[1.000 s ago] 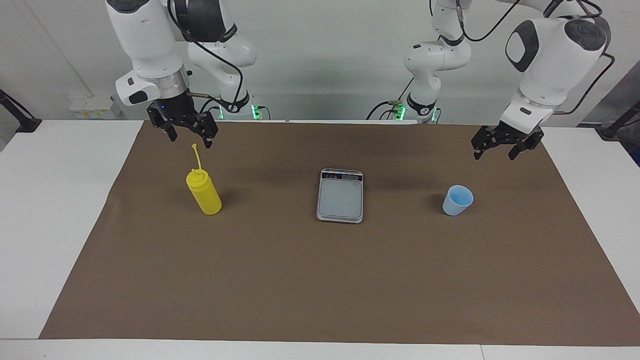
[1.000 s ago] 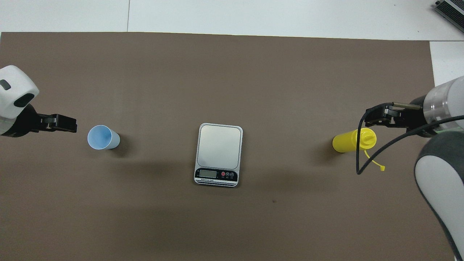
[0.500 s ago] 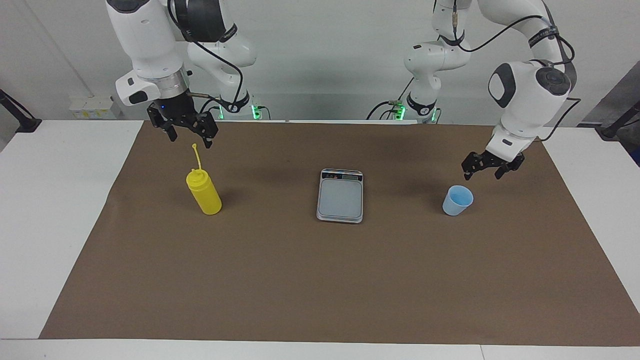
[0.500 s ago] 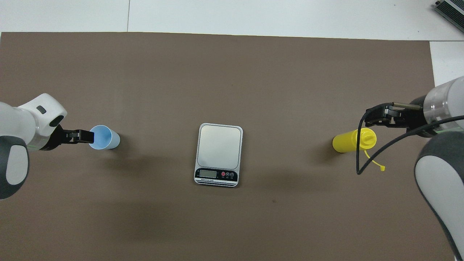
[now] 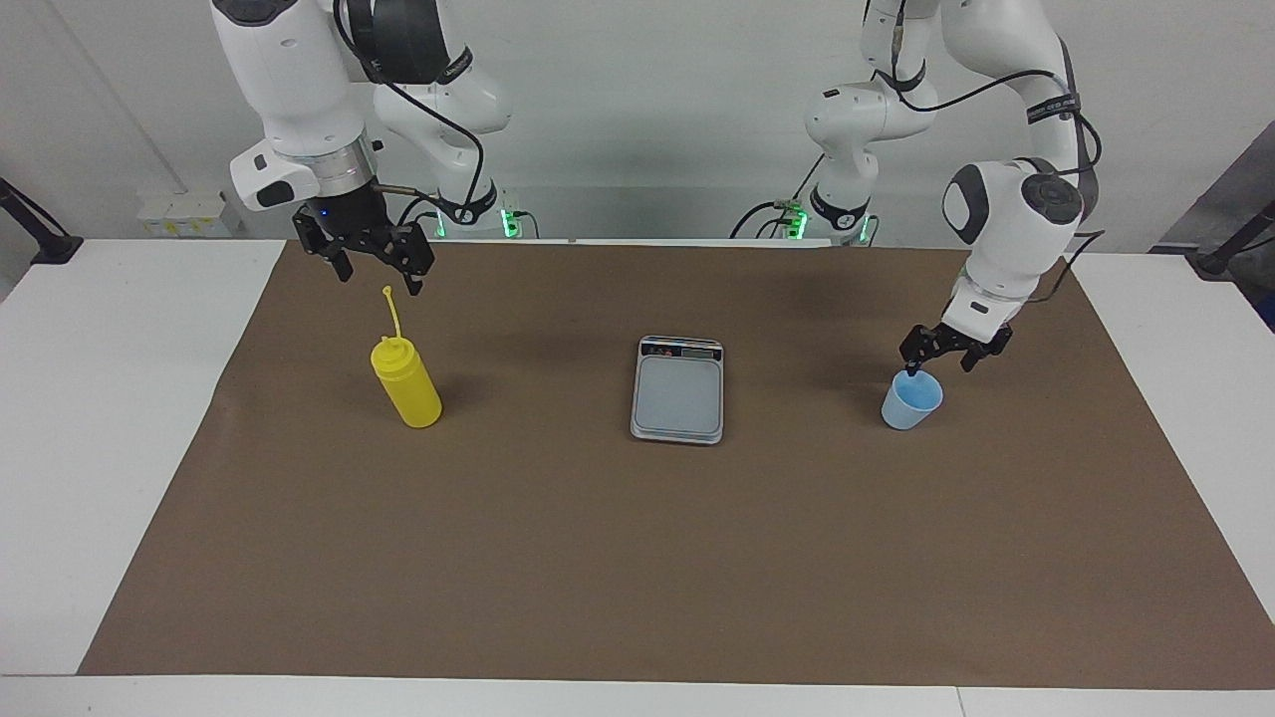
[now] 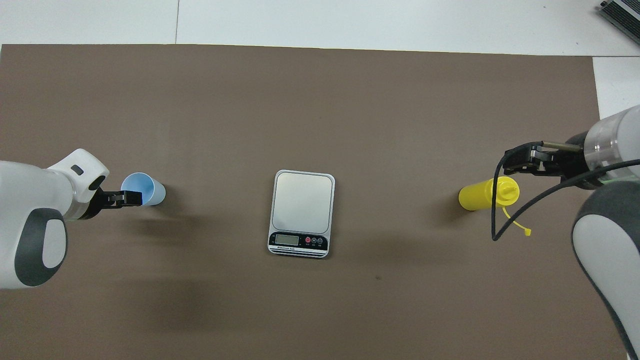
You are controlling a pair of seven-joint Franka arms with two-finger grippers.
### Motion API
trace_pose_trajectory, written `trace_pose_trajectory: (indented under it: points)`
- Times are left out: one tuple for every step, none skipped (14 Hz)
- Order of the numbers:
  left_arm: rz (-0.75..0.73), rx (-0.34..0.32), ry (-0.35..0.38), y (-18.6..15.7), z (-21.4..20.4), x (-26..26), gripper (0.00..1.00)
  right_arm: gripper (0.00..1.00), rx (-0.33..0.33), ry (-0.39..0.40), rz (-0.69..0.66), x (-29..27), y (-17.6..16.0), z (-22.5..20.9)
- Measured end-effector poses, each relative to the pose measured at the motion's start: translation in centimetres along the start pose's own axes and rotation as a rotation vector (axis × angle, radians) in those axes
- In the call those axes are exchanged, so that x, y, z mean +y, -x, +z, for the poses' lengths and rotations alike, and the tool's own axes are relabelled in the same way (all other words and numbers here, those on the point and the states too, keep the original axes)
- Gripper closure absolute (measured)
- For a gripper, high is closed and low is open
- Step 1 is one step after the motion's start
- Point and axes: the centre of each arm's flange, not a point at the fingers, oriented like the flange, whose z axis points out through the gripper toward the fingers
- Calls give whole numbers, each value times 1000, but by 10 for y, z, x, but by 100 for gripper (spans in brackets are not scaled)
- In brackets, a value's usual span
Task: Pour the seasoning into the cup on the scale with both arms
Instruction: 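Grasp the light-blue cup rim with the left gripper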
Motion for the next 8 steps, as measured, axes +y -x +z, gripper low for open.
trace_pose_trajectory:
  points:
    - [-1, 6, 1, -1, 2, 0, 0, 0, 0, 0, 0, 0, 0, 0]
    - [0, 9, 2, -2, 5, 0, 0, 0, 0, 0, 0, 0, 0, 0]
    - [0, 10, 3, -3, 8, 1, 0, 0, 0, 0, 0, 0, 0, 0]
    - [-1, 10, 5, -4, 14, 1, 0, 0, 0, 0, 0, 0, 0, 0]
    - [-2, 8, 7, -5, 20, 1, 0, 0, 0, 0, 0, 0, 0, 0]
    - [-3, 4, 9, -6, 27, 2, 1, 0, 0, 0, 0, 0, 0, 0]
    - [-8, 0, 10, -7, 31, 2, 7, 0, 0, 0, 0, 0, 0, 0]
    - [-12, -2, 11, -7, 33, 2, 22, 0, 0, 0, 0, 0, 0, 0]
